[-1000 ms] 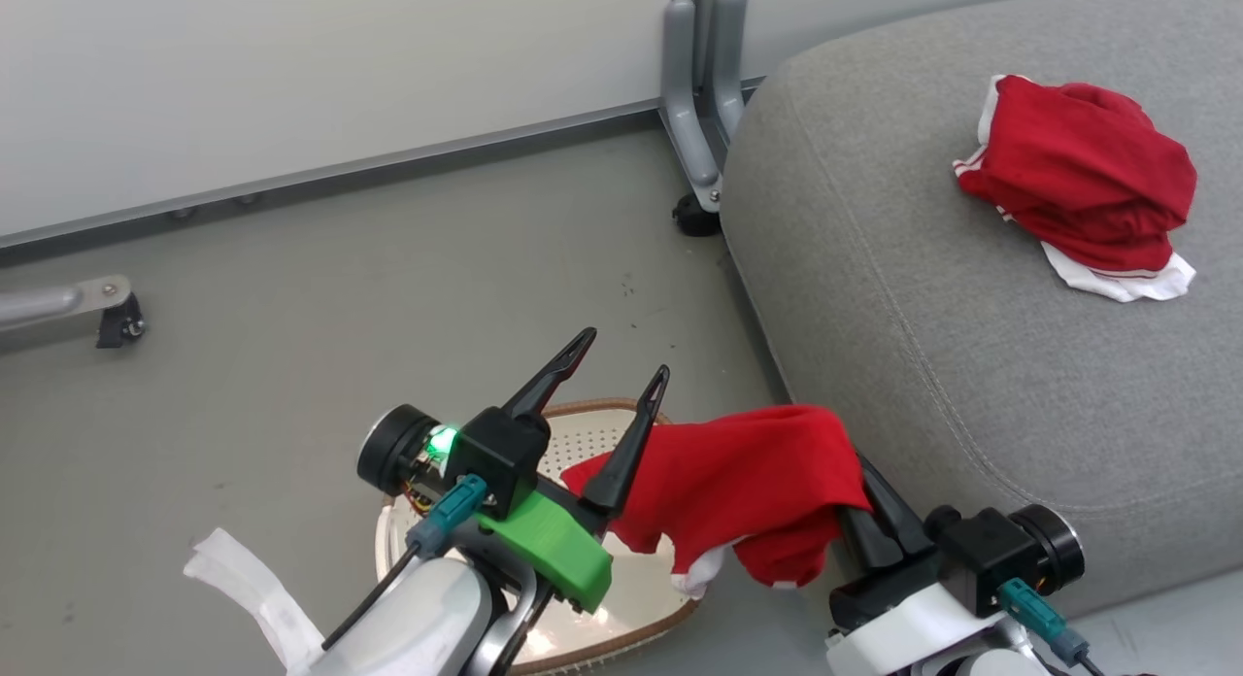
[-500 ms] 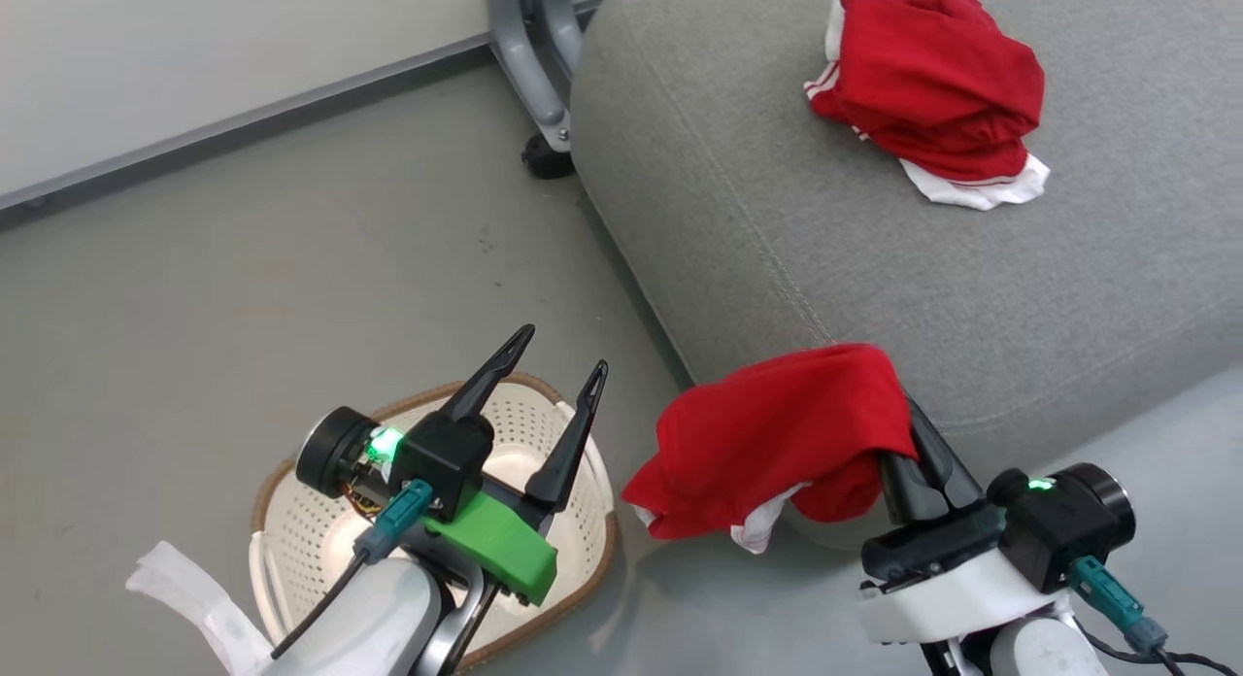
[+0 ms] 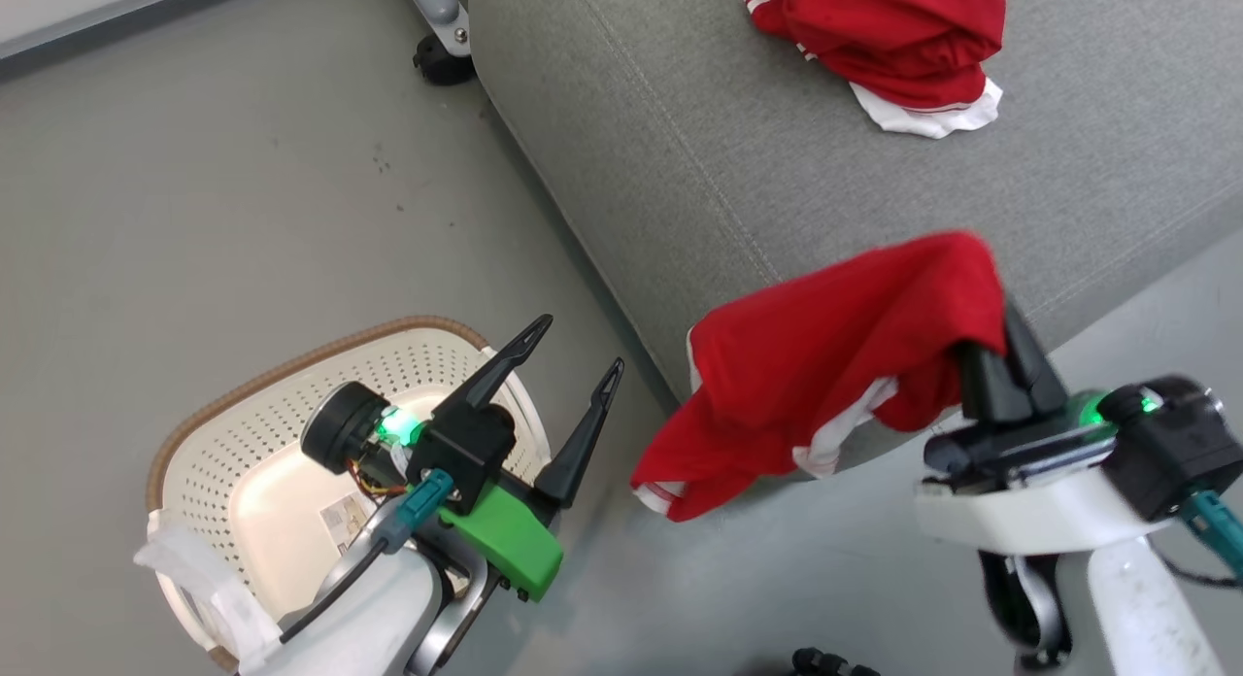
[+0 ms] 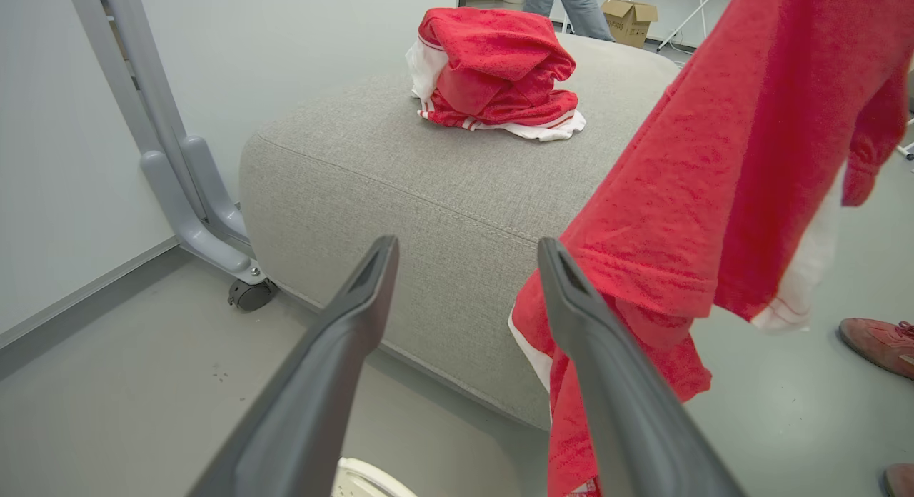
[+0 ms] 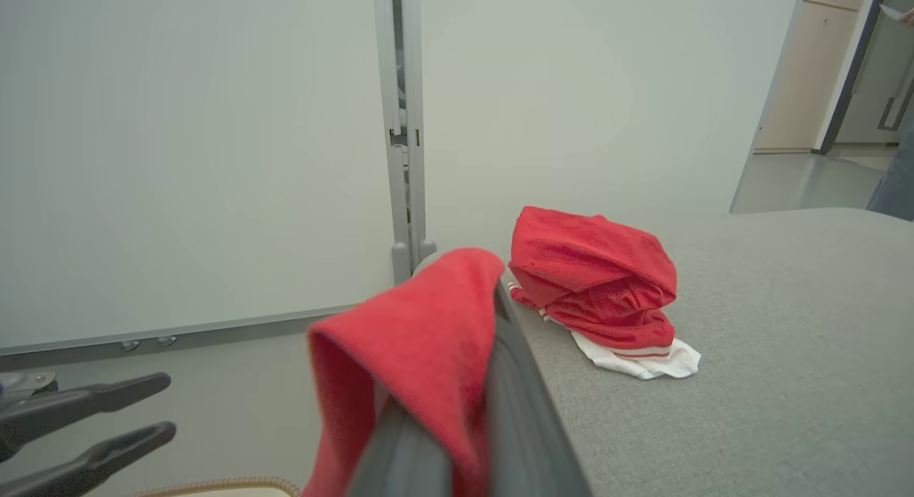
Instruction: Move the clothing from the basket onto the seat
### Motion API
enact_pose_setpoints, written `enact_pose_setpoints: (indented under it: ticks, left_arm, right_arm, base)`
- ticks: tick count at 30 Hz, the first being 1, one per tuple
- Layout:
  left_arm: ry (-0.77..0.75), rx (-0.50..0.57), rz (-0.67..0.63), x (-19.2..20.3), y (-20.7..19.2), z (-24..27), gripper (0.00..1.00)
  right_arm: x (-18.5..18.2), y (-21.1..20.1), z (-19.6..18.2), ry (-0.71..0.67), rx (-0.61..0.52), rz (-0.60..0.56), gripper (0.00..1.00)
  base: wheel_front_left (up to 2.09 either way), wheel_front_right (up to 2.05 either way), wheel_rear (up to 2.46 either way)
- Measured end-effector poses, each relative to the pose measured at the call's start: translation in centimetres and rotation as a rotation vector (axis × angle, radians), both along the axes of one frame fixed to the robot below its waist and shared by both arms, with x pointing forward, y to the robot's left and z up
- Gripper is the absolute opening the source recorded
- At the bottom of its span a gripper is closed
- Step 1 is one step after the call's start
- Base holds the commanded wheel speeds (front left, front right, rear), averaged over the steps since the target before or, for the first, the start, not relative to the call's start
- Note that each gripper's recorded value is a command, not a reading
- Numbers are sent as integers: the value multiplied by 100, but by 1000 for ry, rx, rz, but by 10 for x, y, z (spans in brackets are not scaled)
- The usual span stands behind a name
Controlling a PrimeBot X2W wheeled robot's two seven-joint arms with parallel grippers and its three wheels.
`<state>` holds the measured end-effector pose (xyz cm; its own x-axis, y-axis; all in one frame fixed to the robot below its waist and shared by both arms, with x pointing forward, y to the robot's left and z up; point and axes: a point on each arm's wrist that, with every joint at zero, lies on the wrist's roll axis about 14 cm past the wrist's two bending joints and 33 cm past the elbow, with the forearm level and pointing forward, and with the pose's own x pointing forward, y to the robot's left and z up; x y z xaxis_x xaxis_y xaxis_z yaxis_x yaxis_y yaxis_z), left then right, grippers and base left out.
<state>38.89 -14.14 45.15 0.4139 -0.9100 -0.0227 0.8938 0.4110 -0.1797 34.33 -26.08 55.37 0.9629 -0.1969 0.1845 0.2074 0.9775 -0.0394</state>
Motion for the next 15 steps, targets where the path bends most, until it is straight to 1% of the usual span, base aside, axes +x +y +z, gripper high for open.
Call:
enact_pose_setpoints:
  ticks: [4,7,12,15]
  left_arm:
    - [31,20,7,8,6,-16,100]
    - [20,24,20,23,9,-21,100]
    - [22,23,61,46,18,-29,100]
    - [23,35,88,59,27,-39,100]
  right_arm:
    - [37,-9,51,-144,-123,11,0]
    - [69,-16,101,-277,-243,24,0]
    - [108,-38,184,-479,-415,16,0]
    - [131,-52,222,-550,-488,3,0]
  base:
    - [0,0,0]
    - [0,0,0]
    - [0,0,0]
    - [0,0,0]
